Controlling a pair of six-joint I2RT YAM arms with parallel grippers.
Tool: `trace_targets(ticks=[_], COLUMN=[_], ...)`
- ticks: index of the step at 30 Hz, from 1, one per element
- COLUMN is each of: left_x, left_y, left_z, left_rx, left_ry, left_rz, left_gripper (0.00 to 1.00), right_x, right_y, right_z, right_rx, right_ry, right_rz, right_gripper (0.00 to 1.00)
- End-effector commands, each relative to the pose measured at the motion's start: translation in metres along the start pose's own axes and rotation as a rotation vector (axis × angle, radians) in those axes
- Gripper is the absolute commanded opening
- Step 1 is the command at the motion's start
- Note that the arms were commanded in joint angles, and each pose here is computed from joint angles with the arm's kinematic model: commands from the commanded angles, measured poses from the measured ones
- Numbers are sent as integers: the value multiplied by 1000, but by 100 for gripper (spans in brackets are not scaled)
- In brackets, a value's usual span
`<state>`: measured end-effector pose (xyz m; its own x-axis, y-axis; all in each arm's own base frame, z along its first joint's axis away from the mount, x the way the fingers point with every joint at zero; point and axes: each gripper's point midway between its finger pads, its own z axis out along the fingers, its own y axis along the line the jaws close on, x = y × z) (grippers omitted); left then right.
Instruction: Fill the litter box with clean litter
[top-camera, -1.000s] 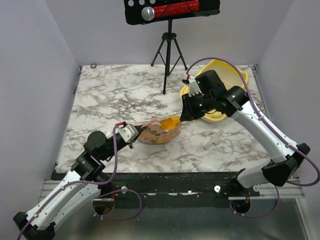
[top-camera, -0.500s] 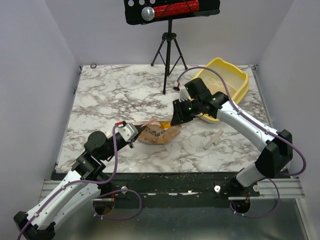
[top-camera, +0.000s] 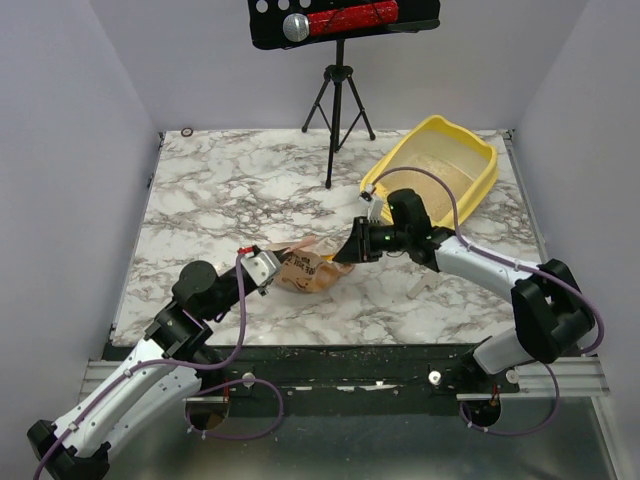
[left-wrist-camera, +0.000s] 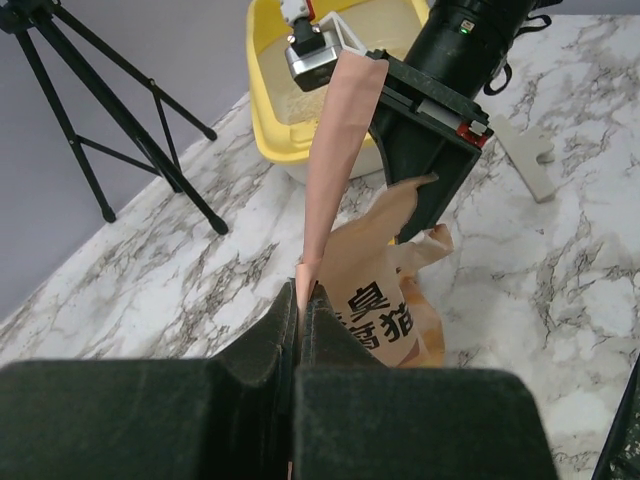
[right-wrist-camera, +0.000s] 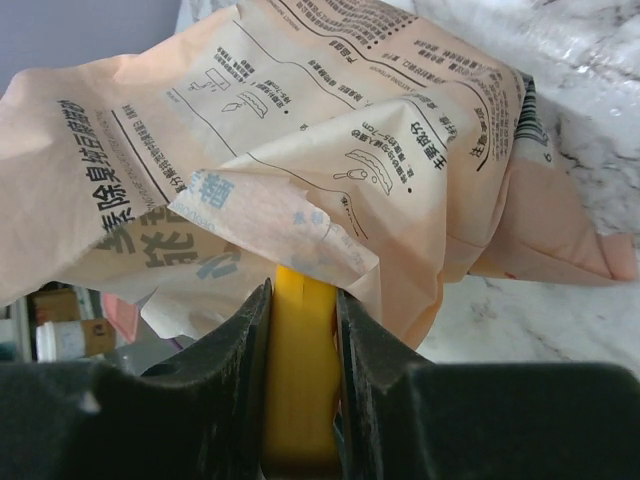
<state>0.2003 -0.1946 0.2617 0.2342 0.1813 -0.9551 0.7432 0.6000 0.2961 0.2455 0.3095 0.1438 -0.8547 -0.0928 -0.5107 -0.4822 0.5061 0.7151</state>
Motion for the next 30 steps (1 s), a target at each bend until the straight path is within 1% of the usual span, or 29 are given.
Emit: trace_targets(ticks=[1, 3, 7, 15, 23, 30], left_x=[-33, -31, -27, -23, -25, -27], left_y=[28, 34, 38, 35, 27, 23], left_z=[-4, -5, -6, -4, -1, 2], left_rx=[-110, -144, -167, -153, -116, -95], left_ry=[-70, -56, -37, -30, -59, -88], left_rz=[78, 90, 101, 95, 84, 74], left_gripper=[0, 0, 0, 0, 0, 0], right_x=[14, 7, -1, -6, -4, 3], right_y=[8, 20, 41, 64, 67, 56], right_z=[13, 10, 0, -27, -49, -64], right_rx=[-147, -206, -282, -325, -323, -307], right_ry=[-30, -75, -109, -174, -247, -302], right_rz=[61, 50, 45, 25, 63, 159], right_gripper=[0, 0, 0, 0, 0, 0])
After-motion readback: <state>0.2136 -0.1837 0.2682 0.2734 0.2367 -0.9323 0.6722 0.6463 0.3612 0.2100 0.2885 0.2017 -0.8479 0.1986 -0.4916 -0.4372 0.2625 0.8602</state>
